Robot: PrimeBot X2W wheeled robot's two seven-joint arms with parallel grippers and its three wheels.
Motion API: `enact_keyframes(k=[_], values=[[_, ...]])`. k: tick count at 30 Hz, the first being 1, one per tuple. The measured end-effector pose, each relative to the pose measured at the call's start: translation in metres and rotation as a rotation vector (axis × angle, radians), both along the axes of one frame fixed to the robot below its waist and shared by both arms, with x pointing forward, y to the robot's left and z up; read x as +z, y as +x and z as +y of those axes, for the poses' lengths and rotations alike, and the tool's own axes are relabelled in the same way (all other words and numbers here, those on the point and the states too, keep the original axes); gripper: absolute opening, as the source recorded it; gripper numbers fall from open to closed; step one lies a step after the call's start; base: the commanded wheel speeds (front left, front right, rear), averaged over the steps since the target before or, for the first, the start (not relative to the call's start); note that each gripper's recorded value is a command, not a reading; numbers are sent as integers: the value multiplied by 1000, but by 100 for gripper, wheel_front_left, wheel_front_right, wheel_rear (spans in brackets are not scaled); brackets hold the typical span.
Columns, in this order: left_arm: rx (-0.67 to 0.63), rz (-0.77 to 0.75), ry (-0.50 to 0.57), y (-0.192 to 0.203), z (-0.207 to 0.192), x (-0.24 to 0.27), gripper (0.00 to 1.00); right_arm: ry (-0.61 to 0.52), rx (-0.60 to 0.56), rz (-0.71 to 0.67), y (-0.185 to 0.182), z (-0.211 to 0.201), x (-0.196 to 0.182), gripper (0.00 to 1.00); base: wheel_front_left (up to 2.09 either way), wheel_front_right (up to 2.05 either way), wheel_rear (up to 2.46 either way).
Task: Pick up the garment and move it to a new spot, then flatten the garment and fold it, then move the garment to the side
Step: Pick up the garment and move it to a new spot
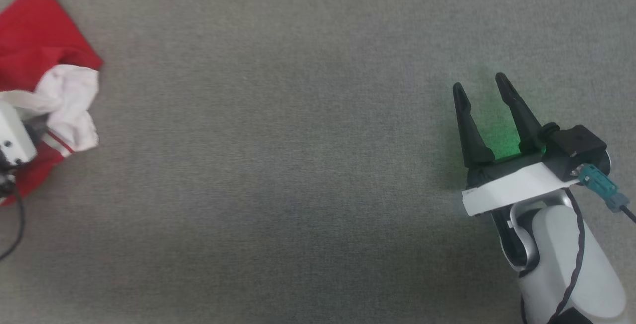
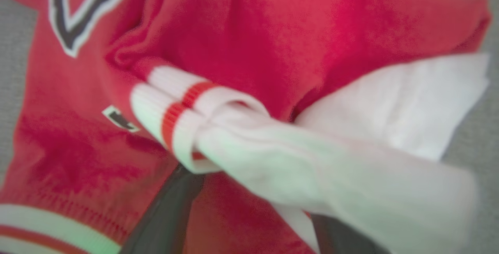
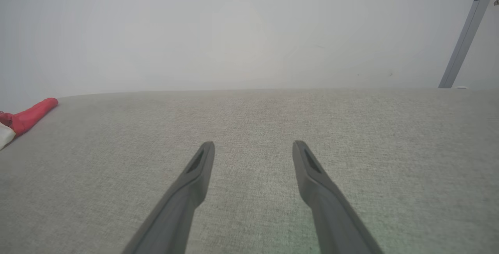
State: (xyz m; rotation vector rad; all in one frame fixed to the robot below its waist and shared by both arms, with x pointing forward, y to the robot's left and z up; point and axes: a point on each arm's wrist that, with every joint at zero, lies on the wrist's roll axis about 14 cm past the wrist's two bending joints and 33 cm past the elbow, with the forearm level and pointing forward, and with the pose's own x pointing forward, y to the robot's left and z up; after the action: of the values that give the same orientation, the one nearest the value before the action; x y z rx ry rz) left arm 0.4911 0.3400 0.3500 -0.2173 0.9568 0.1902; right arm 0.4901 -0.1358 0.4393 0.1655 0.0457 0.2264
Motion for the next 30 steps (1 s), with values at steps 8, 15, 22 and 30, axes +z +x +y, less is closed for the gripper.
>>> enact_keyframes(k=[8,15,22,30], values=[[5,-29,-41,16,-8,-5,0,-11,-4,-1,3,-2,-3,100,0,0,0],[-12,-209,-33,17,-18,32,0,14,1,-58,-4,5,27,100,0,0,0],[-110,-459,-107,39,-55,116,0,43,-29,-102,-24,0,54,100,0,0,0],[-479,-528,-283,34,-184,160,0,73,-139,-119,-46,-33,65,100,0,0,0]])
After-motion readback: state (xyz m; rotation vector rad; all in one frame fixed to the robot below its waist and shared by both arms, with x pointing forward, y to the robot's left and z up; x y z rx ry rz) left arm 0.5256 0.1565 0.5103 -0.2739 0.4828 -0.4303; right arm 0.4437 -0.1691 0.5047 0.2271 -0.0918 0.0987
